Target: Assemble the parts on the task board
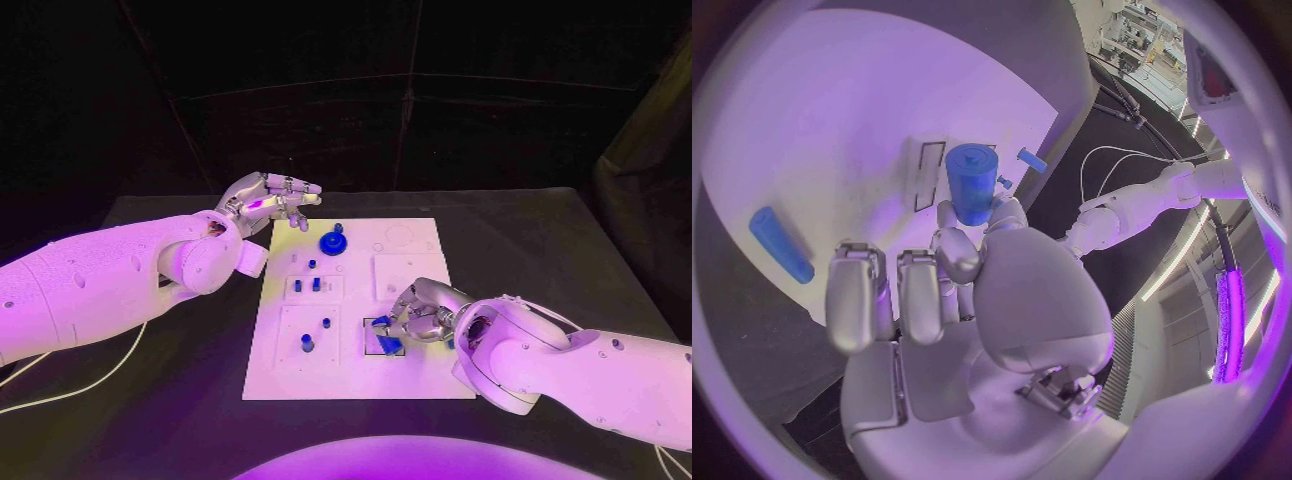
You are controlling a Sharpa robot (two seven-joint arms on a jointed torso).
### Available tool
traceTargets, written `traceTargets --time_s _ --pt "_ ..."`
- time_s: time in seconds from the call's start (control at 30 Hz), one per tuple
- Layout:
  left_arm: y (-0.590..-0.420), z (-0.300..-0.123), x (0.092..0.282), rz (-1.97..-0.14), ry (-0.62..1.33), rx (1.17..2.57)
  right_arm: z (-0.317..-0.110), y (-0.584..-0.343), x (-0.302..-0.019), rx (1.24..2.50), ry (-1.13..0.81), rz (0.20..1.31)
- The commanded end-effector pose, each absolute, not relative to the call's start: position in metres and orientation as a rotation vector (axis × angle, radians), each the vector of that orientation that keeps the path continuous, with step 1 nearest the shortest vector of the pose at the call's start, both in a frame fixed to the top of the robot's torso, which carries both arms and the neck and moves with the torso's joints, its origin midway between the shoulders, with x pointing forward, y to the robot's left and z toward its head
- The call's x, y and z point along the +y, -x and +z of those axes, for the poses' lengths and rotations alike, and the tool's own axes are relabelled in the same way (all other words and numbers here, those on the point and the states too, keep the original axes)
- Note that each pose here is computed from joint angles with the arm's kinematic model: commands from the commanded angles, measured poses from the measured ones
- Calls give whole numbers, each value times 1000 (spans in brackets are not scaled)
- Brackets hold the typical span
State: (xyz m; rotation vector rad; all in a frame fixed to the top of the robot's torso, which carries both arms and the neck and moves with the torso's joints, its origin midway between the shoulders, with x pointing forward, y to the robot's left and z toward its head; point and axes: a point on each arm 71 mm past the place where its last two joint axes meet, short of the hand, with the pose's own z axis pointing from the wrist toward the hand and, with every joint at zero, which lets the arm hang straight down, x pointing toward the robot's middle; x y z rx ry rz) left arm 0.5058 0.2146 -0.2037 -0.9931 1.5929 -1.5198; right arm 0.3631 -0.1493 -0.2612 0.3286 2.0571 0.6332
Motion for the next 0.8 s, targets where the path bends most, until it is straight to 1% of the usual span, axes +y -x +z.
traceTargets --time_s 0.03,0.47,0.8 --pt "-506 -202 212 -1535 992 1601 -261 -364 -146 2065 -249 601" --pt "-506 -202 212 -1533 992 1599 -261 -367 -140 2042 -173 585" --pt "-506 -202 213 -1532 993 1599 -259 -368 -142 2004 -139 572"
